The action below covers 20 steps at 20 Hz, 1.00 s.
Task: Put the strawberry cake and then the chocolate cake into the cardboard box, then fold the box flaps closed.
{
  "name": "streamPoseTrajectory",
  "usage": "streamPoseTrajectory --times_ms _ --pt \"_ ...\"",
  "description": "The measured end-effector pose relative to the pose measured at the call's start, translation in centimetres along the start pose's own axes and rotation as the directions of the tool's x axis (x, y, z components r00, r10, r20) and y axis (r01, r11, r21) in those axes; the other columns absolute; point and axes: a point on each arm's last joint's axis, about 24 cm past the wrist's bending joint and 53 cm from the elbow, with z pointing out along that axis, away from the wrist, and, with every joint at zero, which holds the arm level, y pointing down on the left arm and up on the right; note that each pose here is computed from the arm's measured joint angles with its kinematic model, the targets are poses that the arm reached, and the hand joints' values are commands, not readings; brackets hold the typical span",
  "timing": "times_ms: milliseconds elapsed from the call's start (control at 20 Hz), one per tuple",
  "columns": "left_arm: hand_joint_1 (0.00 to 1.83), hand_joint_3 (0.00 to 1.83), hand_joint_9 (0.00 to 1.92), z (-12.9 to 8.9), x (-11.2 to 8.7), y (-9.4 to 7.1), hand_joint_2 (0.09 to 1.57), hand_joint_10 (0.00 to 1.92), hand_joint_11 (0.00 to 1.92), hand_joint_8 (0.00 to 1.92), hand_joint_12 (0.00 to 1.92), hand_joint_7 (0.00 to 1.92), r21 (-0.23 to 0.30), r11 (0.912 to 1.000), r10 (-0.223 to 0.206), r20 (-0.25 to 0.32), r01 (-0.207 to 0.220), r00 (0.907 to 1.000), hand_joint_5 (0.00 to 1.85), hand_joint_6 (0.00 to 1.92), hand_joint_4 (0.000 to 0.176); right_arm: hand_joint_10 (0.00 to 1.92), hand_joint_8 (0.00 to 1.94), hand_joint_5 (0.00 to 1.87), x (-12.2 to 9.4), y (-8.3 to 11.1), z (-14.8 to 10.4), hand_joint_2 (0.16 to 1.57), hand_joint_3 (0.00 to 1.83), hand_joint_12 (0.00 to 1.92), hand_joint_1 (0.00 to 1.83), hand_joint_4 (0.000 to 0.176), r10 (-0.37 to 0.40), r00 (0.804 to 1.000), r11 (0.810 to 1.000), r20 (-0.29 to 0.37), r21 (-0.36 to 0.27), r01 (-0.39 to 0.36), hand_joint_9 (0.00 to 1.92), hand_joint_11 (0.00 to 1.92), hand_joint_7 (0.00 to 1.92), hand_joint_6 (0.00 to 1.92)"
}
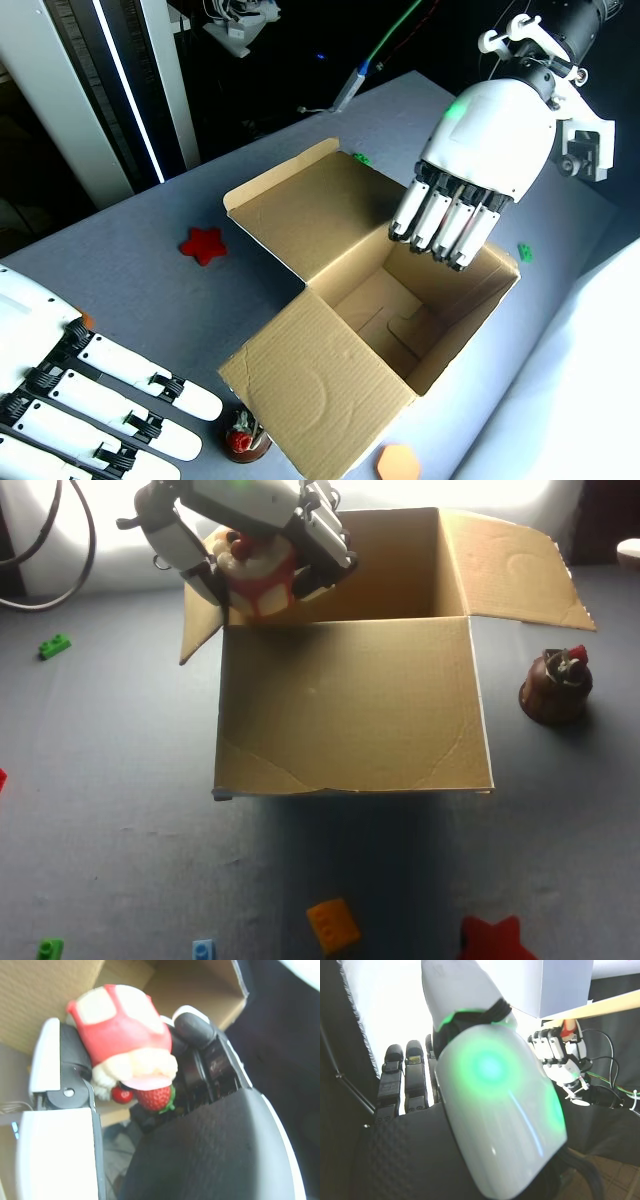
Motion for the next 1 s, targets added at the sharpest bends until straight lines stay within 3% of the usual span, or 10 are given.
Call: streamPoseTrajectory --times_ms 50,100,300,350,400,450,650,750,850,1000 --pt "1.28 0.01 0.53 0.1 -0.1 0.2 1.37 1.82 0.34 1.81 1.92 0.43 -0.003 1.0000 -0.001 0.001 0.001 1.0000 0.47 1.58 0.000 0.01 0.00 0.03 0.2 -0.7 0.1 1.08 0.00 0.00 1.26 0.036 0.027 1.000 0.999 -0.013 0.021 -0.026 0.03 0.00 0.02 0.01" --pt "1.26 0.01 0.53 0.2 -0.2 0.1 1.38 1.83 0.35 1.83 1.92 0.43 -0.002 1.0000 0.000 0.001 0.000 1.0000 0.49 1.60 0.000 0.00 0.00 0.05 0.4 -1.3 0.4 1.07 0.00 0.00 1.27 0.025 0.049 0.998 0.998 -0.028 0.040 -0.048 0.01 0.00 0.03 0.01" --pt "1.25 0.00 0.53 0.6 -0.3 0.0 1.38 1.84 0.35 1.83 1.92 0.42 0.004 1.0000 0.005 -0.007 -0.005 1.0000 0.48 1.62 0.000 0.00 0.00 0.04 1.5 -3.3 1.1 1.08 0.00 0.00 1.27 0.029 0.120 0.990 0.989 -0.077 0.099 -0.112 0.02 0.00 0.03 0.01" --pt "1.39 0.00 0.55 0.8 -0.4 -0.2 1.35 1.79 0.33 1.75 1.92 0.42 0.005 0.9999 0.012 -0.011 -0.012 0.9999 0.35 1.44 0.000 0.00 0.00 0.03 1.5 -3.3 1.1 1.08 0.00 0.00 1.26 0.033 0.119 0.990 0.989 -0.077 0.099 -0.112 0.02 0.01 0.02 0.01" --pt "1.29 0.00 0.35 1.0 -0.5 -0.3 1.20 1.73 0.31 1.53 1.92 0.26 0.006 0.9998 0.018 -0.014 -0.018 0.9997 0.36 1.20 0.000 0.01 0.00 0.04 1.5 -3.2 1.1 1.08 0.00 0.01 1.25 0.030 0.119 0.990 0.989 -0.075 0.097 -0.112 0.03 0.02 0.03 0.01" --pt "1.21 0.00 0.28 1.1 -0.5 -0.4 1.14 1.62 0.29 1.33 1.90 0.24 0.008 0.9997 0.023 -0.018 -0.023 0.9996 0.39 0.99 0.000 0.00 0.00 0.01 1.4 -3.2 1.1 1.08 0.00 0.01 1.25 0.033 0.119 0.990 0.989 -0.074 0.097 -0.112 0.02 0.01 0.02 0.00" --pt "0.92 0.00 0.34 1.5 -0.8 -0.5 1.15 1.09 0.15 0.60 1.67 0.43 -0.003 0.9976 0.070 -0.029 -0.070 0.9971 0.36 0.53 0.000 0.01 0.00 0.01 0.7 -3.1 1.2 1.08 0.00 0.02 1.23 0.029 0.132 0.990 0.988 -0.044 0.091 -0.127 0.02 0.03 0.03 0.00" --pt "0.70 0.00 0.45 1.8 -1.0 -0.4 1.17 0.70 0.17 0.19 1.43 0.51 -0.015 0.9949 0.099 -0.040 -0.099 0.9943 0.38 0.23 0.000 0.01 0.00 0.01 0.7 -3.1 1.2 1.09 0.01 0.03 1.21 0.025 0.133 0.990 0.987 -0.043 0.091 -0.129 0.02 0.02 0.02 0.00" --pt "0.61 0.00 0.51 1.8 -1.3 -0.3 1.15 0.44 0.17 0.03 1.33 0.54 -0.024 0.9927 0.117 -0.042 -0.118 0.9922 0.41 0.07 0.004 0.00 0.00 0.00 0.8 -3.1 1.2 1.10 0.01 0.03 1.21 0.026 0.133 0.990 0.988 -0.045 0.090 -0.129 0.02 0.00 0.03 0.00" --pt "0.46 0.00 0.47 1.9 -2.2 -0.8 1.11 0.13 0.01 0.00 1.29 0.38 -0.017 0.9944 0.104 -0.012 -0.104 0.9945 0.29 0.00 0.035 0.01 0.01 0.00 1.3 -2.8 1.9 1.10 0.01 0.03 1.19 0.025 0.158 0.986 0.984 -0.051 0.086 -0.154 0.03 0.00 0.04 0.00"
